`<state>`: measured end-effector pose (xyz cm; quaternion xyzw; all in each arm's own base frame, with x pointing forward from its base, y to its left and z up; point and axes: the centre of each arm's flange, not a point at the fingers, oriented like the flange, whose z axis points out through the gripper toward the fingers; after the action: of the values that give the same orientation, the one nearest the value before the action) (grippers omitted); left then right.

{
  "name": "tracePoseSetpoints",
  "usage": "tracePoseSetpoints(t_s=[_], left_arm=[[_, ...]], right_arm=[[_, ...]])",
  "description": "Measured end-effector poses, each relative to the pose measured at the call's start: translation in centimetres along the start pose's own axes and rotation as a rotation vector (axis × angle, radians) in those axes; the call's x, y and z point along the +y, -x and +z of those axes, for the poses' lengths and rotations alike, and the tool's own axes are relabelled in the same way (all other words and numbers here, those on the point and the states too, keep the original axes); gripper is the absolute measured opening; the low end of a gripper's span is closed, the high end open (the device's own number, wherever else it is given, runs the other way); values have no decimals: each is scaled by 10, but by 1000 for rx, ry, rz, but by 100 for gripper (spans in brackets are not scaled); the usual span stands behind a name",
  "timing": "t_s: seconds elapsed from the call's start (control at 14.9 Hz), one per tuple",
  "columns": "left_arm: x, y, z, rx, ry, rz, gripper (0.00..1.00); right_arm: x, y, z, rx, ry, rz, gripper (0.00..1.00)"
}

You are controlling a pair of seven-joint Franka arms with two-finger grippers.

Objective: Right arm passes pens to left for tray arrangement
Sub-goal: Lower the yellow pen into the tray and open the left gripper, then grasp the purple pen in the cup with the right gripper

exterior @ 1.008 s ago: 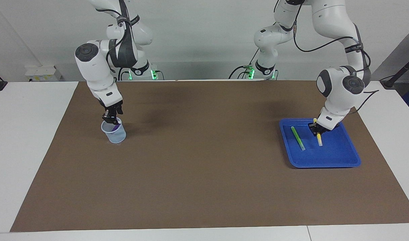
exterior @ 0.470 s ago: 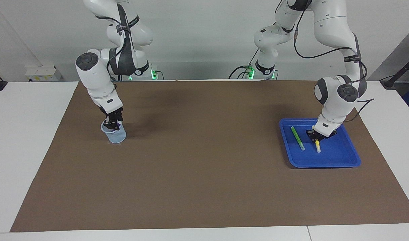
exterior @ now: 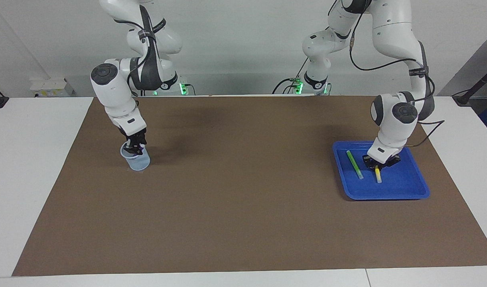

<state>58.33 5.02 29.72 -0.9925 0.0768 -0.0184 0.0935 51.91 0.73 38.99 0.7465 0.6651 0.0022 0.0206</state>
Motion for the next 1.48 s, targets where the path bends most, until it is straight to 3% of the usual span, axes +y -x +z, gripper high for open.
tracePoseSetpoints(t_s=[0.13,0.2,0.54,0.74,0.94,1.07,1.14,1.28,1.48], left_arm=[[0,0,3,-1,2,-35,57],[0,0,4,-3,3,-50,60],[2,0,7,-7,6,-65,60],[3,0,7,-10,20,-89,81],[1,-1,4,-31,40,-118,80],[-2,-4,-3,-57,36,-123,82],[-2,-6,-8,-69,34,-125,89],[-2,-10,-18,-92,37,-133,90],[-1,-17,-41,-113,129,-217,100]], right_arm=[[0,0,0,0,0,0,46],[0,0,0,0,-1,0,41],[-2,0,3,-1,-7,0,40],[-3,0,5,-2,-12,0,40],[-4,1,6,-2,-12,0,40],[-3,1,5,-1,-6,1,30],[-3,1,5,-1,-5,2,30],[-2,2,5,0,-2,3,17],[-2,2,4,0,-1,3,17]])
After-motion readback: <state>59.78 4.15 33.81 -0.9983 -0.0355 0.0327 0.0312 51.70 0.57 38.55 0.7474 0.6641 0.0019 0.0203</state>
